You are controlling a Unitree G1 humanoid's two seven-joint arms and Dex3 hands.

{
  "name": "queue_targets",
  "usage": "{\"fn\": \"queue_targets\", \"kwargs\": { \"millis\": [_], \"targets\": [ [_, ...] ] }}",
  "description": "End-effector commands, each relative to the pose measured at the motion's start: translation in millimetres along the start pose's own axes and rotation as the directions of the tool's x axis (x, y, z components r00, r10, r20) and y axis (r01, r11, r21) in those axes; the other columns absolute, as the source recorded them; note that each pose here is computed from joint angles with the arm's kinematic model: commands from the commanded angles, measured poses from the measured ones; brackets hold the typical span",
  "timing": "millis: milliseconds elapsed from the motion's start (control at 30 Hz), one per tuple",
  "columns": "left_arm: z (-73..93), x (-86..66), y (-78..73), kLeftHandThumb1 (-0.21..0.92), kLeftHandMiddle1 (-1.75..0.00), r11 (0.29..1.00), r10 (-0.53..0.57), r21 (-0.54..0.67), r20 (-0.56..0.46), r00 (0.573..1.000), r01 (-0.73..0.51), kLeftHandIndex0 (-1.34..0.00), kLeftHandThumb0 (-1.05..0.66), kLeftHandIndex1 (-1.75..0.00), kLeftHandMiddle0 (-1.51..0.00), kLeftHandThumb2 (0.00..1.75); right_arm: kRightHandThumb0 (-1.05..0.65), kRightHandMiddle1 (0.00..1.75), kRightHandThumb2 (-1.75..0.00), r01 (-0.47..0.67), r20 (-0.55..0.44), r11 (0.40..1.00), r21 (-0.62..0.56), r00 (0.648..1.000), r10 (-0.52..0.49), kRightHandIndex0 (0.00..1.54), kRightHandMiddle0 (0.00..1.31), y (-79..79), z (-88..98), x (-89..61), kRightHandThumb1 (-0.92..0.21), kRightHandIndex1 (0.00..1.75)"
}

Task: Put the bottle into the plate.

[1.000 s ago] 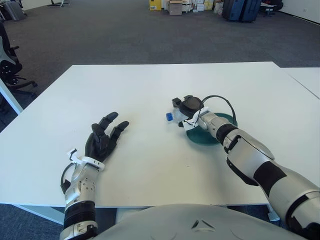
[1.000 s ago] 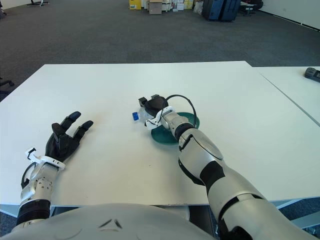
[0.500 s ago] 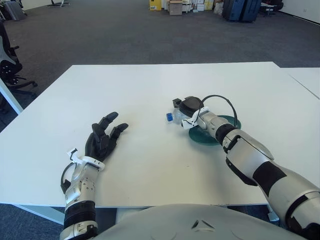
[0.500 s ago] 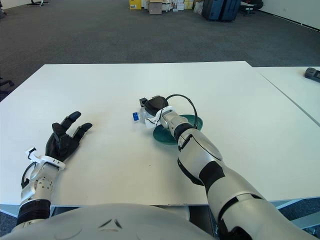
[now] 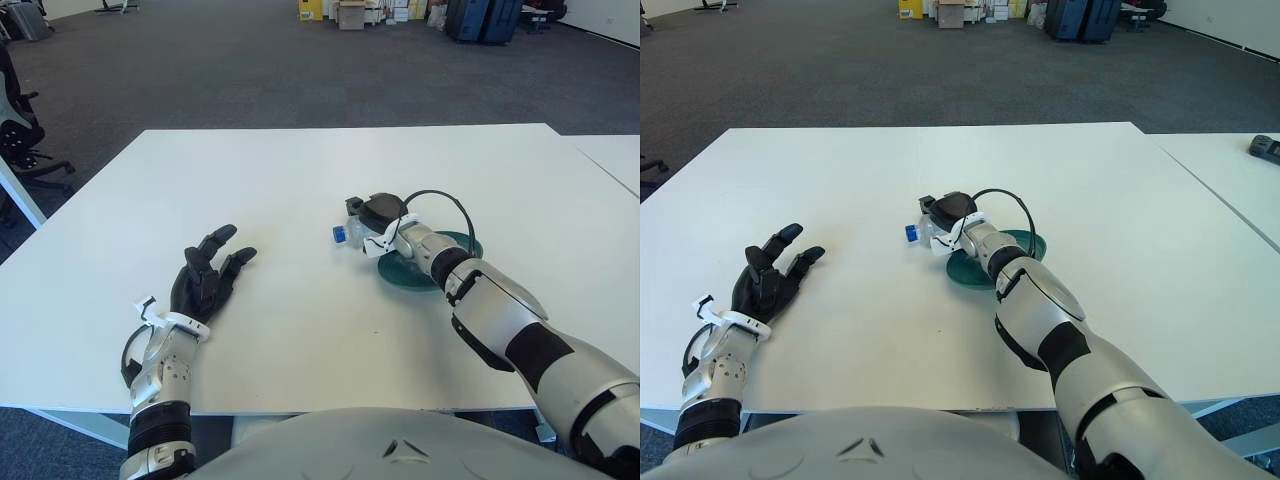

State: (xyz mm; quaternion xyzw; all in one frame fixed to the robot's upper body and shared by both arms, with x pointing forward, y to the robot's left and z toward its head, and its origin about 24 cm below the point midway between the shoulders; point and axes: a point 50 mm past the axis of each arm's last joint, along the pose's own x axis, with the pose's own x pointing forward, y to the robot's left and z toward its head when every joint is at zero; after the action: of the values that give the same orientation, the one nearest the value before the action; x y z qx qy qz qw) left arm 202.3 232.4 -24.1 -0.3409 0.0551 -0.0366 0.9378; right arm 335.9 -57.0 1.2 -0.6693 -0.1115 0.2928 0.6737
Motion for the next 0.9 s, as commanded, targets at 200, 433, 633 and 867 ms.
{"fn": "queue_targets", "kwargs": {
  "millis": [200,433,633,867],
  "targets": [
    [1.3,9.0,1.5,0.92,-1.30,0.998,-0.054,-0.011,-0.001,0.999,0.054,-0.35,-0.93,-1.18,-0.58,0.98,0.00,1.75,-1.41,0.126,0.003,0.992,-0.019,0.992,-0.126,0.69,0.45,-34.2,-8.6,7.5,-0.23,1.69],
    [-1.5,12.5,4.2,0.92,-1.30,0.998,-0.057,-0.009,-0.007,0.998,0.057,-0.39,-0.91,-1.20,-0.59,0.97,0.00,1.75,-1.39,0.271,0.010,0.961,0.050,0.962,-0.272,0.69,0.44,-75.4,-17.6,11.3,-0.24,1.68],
    [-4.6,15.9,4.7,0.92,-1.29,0.998,-0.069,-0.009,-0.013,0.998,0.069,-0.39,-0.90,-1.21,-0.60,0.95,0.00,1.75,-1.39,0.381,0.025,0.921,0.079,0.923,-0.384,0.69,0.43,-94.1,-22.9,8.4,-0.25,1.69],
    [-8.3,20.5,5.4,0.92,-1.23,0.997,-0.074,-0.014,-0.018,0.997,0.074,-0.39,-0.89,-1.21,-0.61,0.95,0.00,1.75,-1.39,0.486,0.038,0.871,0.077,0.871,-0.490,0.68,0.43,-104.2,-30.7,1.5,-0.25,1.70]
  ]
}}
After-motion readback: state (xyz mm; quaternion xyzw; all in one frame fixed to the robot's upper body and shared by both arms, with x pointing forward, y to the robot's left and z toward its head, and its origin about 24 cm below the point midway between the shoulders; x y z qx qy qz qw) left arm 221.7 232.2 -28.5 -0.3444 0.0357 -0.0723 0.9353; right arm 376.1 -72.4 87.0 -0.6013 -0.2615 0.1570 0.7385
